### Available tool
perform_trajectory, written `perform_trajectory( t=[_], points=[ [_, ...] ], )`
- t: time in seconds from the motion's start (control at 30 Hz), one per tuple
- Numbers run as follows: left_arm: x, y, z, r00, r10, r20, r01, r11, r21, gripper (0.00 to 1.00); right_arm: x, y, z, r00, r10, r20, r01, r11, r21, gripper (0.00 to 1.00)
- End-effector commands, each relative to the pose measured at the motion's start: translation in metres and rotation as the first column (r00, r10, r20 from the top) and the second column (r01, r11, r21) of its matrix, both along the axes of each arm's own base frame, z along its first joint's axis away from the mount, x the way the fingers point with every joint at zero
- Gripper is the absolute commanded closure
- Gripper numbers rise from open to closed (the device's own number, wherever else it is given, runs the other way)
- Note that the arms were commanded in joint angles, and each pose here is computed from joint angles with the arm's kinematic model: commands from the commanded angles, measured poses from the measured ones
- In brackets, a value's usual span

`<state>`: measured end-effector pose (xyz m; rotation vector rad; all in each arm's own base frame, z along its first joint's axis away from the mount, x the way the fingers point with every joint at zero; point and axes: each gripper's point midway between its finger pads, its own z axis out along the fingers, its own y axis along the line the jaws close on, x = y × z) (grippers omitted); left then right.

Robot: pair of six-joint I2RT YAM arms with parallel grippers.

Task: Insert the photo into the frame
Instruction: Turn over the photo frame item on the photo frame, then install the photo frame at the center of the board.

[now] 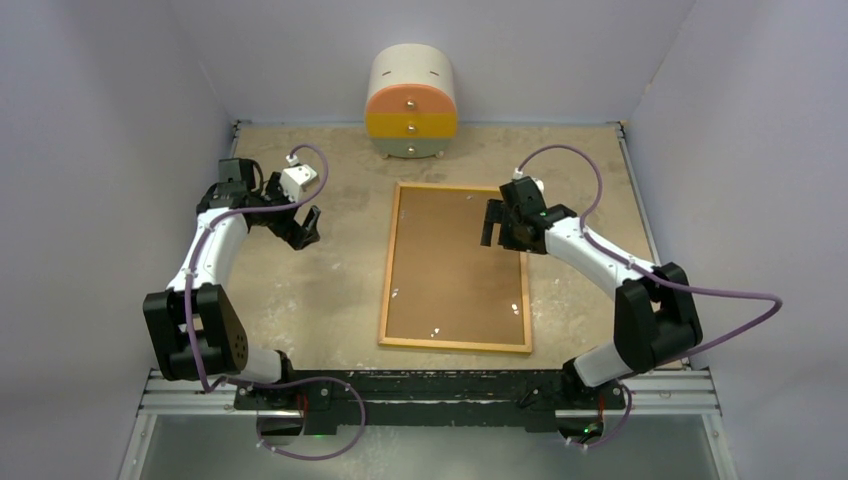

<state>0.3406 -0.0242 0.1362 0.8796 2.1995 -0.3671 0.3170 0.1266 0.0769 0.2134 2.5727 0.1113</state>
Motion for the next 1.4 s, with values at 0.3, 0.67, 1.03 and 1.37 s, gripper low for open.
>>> perform_trajectory(
  t=[0.3, 0.67, 1.03, 1.37],
  points=[
    [0.008, -0.023, 0.011, 0.998, 0.013, -0.058, -0.022, 0.988, -0.152, 0.0, 0.012, 0.052, 0.079, 0.979, 0.038, 0.199, -0.106, 0.933, 0.344, 0.01],
    [-0.012, -0.126, -0.037, 0.948, -0.144, -0.285, 0.054, 0.951, -0.303, 0.1, -0.053, 0.145, 0.071, 0.939, 0.26, 0.227, -0.344, 0.652, 0.676, 0.23],
    [-0.011, -0.174, -0.074, 0.873, -0.223, -0.433, 0.036, 0.916, -0.4, 0.37, -0.087, 0.207, 0.021, 0.897, 0.416, 0.15, -0.397, 0.611, 0.685, 0.34],
    [-0.025, -0.185, -0.096, 0.832, -0.262, -0.489, 0.058, 0.918, -0.393, 0.6, -0.097, 0.24, -0.007, 0.845, 0.521, 0.118, -0.459, 0.595, 0.66, 0.42]
  ],
)
